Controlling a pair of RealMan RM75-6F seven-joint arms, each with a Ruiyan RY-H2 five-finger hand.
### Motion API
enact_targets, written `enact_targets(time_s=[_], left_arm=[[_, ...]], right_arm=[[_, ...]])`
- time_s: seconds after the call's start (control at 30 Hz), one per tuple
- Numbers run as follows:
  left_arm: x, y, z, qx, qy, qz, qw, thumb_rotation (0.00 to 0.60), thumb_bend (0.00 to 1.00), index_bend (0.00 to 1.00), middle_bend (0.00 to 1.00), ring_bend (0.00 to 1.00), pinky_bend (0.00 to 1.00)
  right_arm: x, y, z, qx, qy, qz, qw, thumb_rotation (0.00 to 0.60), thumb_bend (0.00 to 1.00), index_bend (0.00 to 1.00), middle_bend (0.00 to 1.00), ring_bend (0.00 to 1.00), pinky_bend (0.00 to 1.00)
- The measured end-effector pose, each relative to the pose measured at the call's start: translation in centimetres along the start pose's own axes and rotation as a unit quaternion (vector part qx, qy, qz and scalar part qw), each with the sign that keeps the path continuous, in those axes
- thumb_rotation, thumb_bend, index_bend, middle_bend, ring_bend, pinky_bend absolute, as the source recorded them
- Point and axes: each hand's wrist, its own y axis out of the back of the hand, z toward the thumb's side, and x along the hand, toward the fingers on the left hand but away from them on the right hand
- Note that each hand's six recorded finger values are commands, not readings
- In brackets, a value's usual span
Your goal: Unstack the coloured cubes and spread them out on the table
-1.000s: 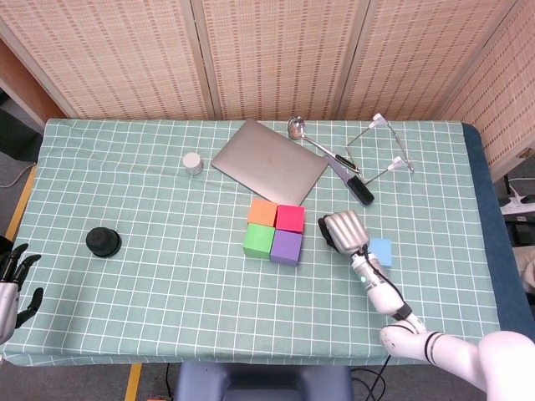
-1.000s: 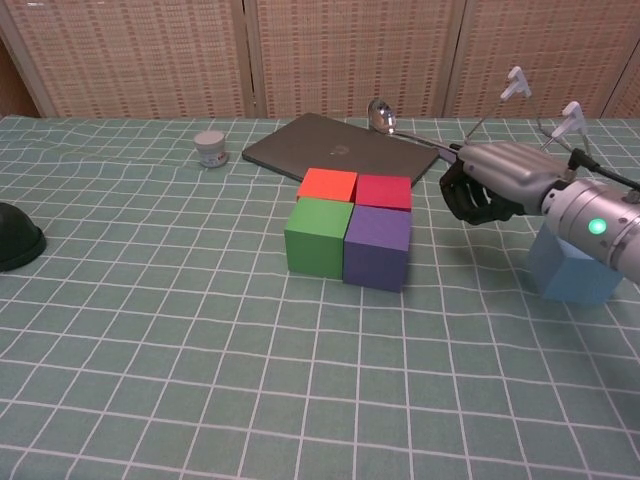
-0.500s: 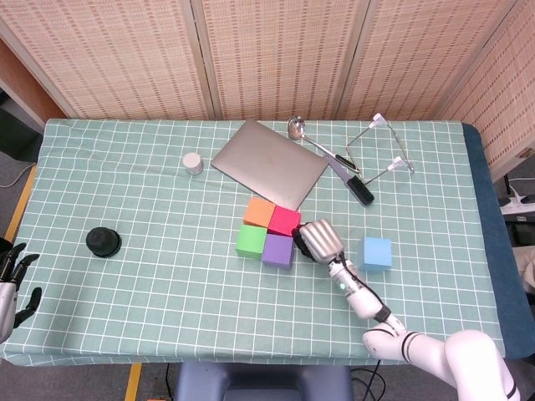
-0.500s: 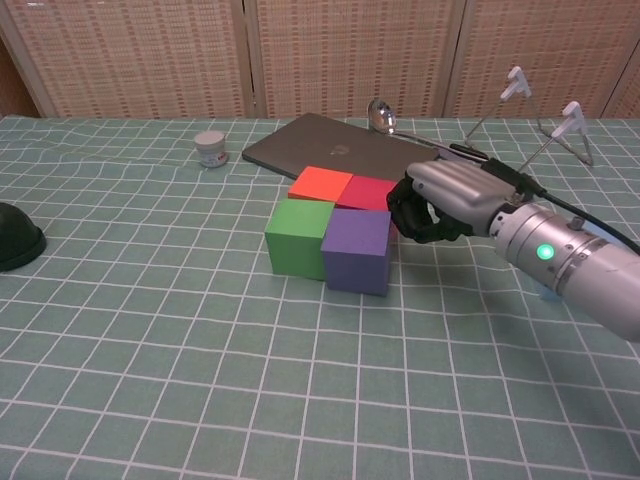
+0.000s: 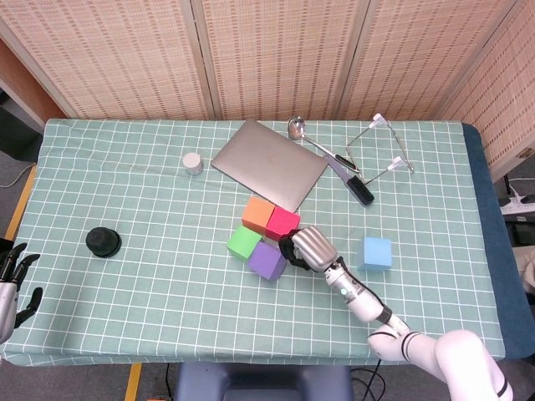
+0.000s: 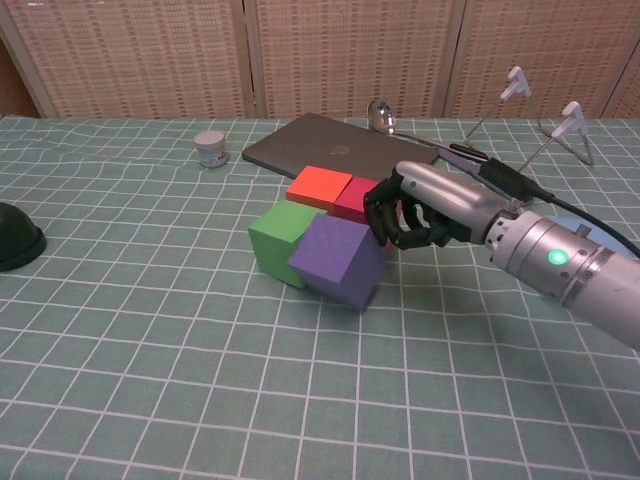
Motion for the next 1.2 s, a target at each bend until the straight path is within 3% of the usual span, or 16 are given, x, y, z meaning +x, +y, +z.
enact_targets(time_s=[0.3, 0.57, 0.73, 0.9, 1.0, 1.2], left_arm=[[0.1, -0.1, 0.0, 0.0, -0.001, -0.002, 1.0, 0.6, 0.39, 0.24, 0.13, 0.16, 0.33], [0.1, -0.3, 0.1, 0.0, -0.003, -0.005, 1.0, 0.6, 0.39, 0.24, 0.13, 0.16, 0.33], [0.2, -0.4, 0.2, 0.001, -0.003, -0.007, 1.0, 0.6, 0.39, 0.24, 0.13, 0.16, 0.33], [0.3, -0.5, 0.2, 0.0, -0.002, -0.008, 1.0, 0.6, 0.39, 0.24, 0.13, 0.16, 0.33], [0.3, -0.6, 0.3, 0.001, -0.003, -0.01, 0.9999, 0.6, 0.39, 0.24, 0.13, 0.16, 0.33], [0.3, -0.6, 0.4, 0.003, -0.005, -0.01, 0.9999, 0.6, 0.39, 0.24, 0.13, 0.16, 0.33]], right_arm=[[1.4, -0.1, 0.8, -0.119, 0.058, 0.06, 0.9893, 0.6, 1.0, 0.75, 0.6, 0.52, 0.69], [2.8, 3.0, 2.0, -0.157, 0.121, 0.019, 0.98, 0.6, 0.94, 0.69, 0.56, 0.48, 0.67], [3.4, 4.7, 1.7, -0.164, 0.12, -0.006, 0.9791, 0.6, 0.74, 0.58, 0.48, 0.4, 0.62], [3.8, 5.4, 1.0, -0.112, 0.087, -0.019, 0.9898, 0.6, 0.37, 0.32, 0.31, 0.25, 0.53], [4.2, 5.3, 1.0, -0.083, 0.058, -0.005, 0.9949, 0.6, 0.23, 0.22, 0.25, 0.2, 0.44], [5.1, 4.1, 2.0, -0.043, 0.014, 0.051, 0.9977, 0.6, 0.11, 0.13, 0.16, 0.07, 0.22]])
